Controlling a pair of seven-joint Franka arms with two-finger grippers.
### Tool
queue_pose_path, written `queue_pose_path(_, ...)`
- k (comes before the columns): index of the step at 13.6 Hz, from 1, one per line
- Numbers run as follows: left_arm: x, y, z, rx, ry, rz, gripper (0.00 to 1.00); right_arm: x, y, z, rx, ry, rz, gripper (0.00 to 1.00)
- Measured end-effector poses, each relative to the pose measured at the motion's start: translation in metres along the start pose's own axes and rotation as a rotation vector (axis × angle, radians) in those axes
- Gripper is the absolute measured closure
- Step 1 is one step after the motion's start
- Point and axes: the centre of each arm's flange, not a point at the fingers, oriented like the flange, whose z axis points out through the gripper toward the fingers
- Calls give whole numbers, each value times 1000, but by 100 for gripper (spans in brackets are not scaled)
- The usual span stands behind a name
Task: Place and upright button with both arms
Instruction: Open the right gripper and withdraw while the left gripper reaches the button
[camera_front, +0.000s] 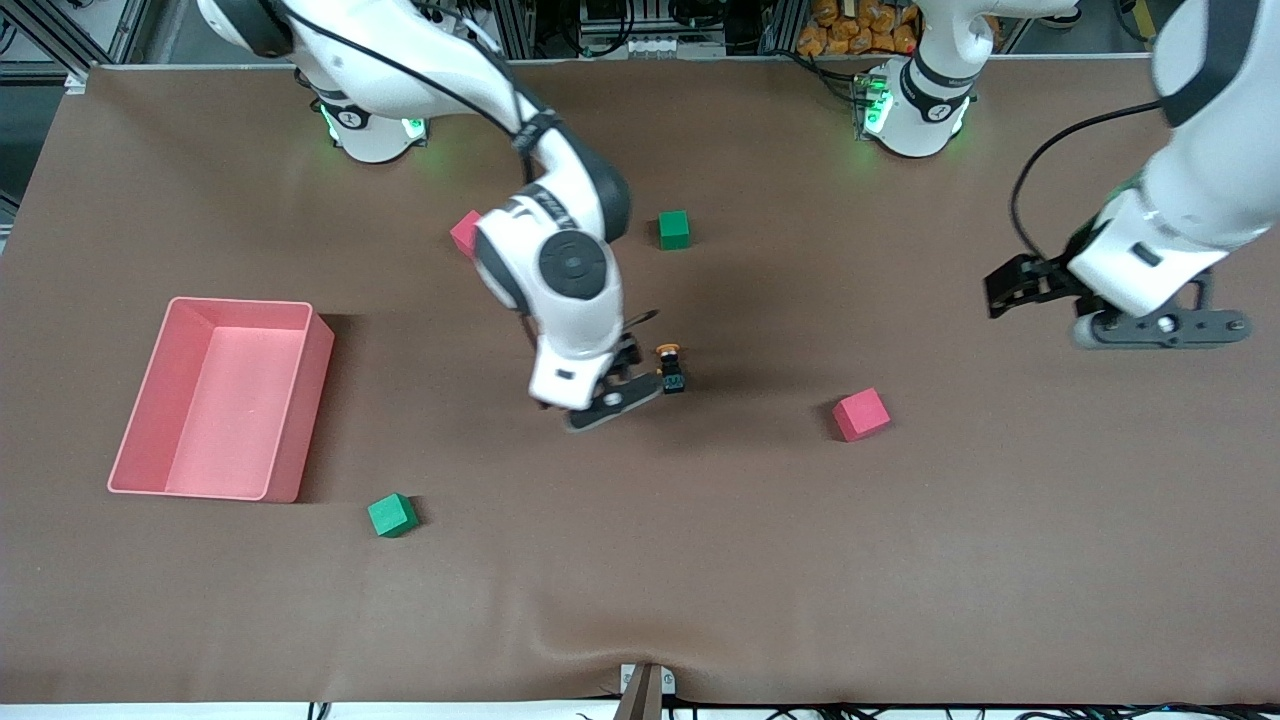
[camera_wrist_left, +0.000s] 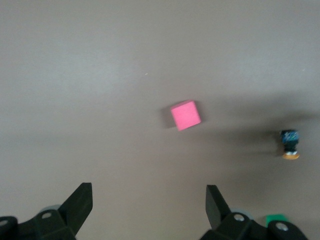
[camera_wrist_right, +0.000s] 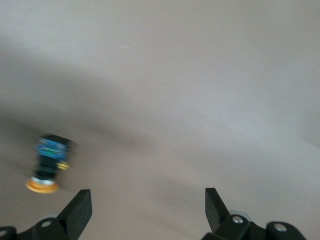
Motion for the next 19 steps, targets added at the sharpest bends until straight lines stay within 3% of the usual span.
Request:
queue_pose_path(3,4,55,26,-13,14,-55,0,-13,99,-30,-22,-118,126,0)
queue_pose_path(5,3,98,47,-18,24,-97,0,-28,156,-42,-25,-168,204,0)
queue_pose_path(9,-15,188,88,21,75,-157,0,-59,271,-51,-14,-188,373,0)
queue_pose_path(12,-34,255,128,6,113,-173,0,-86,356,-34,0,-219,496,0)
queue_pose_path(19,-72,344,210,29,215,-166,0,-128,416,41,26,-321,586,0)
